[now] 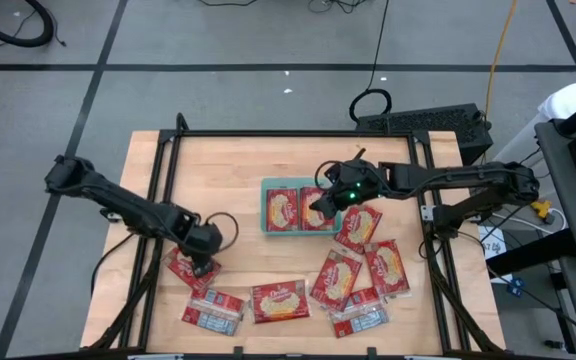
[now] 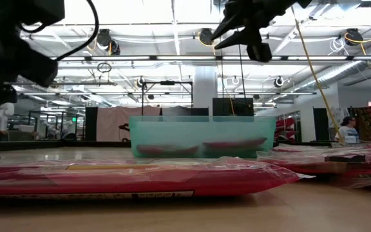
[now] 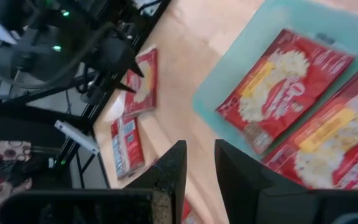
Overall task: Sort popcorn bags into baskets
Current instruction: Put the red popcorn bag into the green bin
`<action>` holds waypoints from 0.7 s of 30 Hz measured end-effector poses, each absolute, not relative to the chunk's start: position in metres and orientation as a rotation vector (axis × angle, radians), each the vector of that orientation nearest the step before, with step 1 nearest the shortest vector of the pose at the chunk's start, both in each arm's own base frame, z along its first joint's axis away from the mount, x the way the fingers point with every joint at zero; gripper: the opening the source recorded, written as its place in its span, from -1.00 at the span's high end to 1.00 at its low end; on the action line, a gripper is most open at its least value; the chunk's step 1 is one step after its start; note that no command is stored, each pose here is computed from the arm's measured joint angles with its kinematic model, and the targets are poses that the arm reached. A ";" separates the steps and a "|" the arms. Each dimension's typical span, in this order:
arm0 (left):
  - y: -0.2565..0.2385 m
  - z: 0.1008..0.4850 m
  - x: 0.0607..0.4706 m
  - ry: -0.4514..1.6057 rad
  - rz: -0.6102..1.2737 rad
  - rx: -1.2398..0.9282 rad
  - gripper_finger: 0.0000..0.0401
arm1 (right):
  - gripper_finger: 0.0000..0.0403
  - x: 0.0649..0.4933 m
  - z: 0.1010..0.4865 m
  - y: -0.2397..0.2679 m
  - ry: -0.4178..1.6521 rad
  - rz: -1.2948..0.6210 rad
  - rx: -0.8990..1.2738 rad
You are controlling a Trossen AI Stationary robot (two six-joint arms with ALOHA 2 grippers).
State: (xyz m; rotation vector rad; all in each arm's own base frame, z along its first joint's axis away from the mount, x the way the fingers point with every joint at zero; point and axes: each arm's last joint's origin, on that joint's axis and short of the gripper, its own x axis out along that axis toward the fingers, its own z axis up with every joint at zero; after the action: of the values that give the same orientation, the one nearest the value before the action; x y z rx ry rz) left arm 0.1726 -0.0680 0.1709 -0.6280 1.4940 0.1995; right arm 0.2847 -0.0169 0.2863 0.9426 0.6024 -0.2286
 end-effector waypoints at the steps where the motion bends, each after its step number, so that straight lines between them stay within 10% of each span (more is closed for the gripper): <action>1: -0.071 0.167 0.174 1.512 0.182 -0.605 0.05 | 0.63 0.285 0.286 -0.014 0.606 -0.222 0.944; 21: -0.024 0.142 0.215 1.334 0.407 -0.621 0.46 | 0.63 0.285 0.285 0.004 0.611 -0.249 0.932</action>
State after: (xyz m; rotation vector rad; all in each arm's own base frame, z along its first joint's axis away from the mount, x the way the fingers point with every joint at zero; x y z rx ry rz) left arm 0.2152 -0.0242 0.1417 -0.6212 1.3342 0.4067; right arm 0.2846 0.0044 0.2849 0.9323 0.6109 -0.2494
